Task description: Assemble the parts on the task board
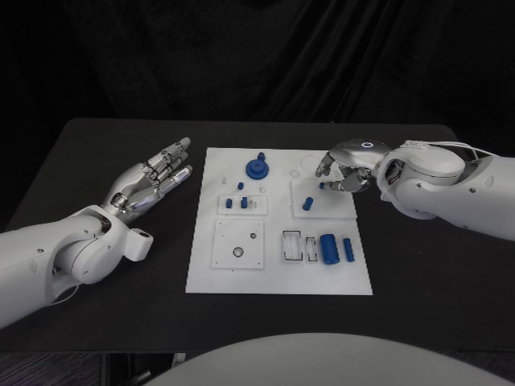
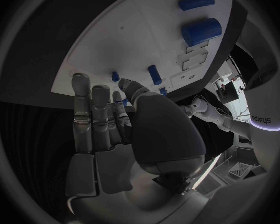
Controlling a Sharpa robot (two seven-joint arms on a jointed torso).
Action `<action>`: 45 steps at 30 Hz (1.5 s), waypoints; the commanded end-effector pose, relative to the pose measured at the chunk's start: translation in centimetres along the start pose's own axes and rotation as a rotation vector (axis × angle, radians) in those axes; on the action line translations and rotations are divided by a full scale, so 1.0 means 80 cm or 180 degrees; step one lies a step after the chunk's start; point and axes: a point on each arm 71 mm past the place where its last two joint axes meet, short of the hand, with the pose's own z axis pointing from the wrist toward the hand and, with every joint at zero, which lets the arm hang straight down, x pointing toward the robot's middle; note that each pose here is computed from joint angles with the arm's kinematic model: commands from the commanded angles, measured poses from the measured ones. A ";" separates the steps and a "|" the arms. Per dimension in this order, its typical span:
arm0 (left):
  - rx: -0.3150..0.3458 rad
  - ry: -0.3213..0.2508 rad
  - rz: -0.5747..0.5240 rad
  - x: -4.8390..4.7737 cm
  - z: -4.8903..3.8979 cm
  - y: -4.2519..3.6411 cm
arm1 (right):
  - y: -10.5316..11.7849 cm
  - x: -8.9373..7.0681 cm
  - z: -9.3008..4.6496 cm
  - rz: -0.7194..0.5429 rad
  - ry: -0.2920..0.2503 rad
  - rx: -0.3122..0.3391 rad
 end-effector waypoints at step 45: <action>0.0392 0.0103 -0.0142 0.007 -0.002 -0.0089 | -0.001 0.026 0.011 0.0030 -0.0165 -0.0051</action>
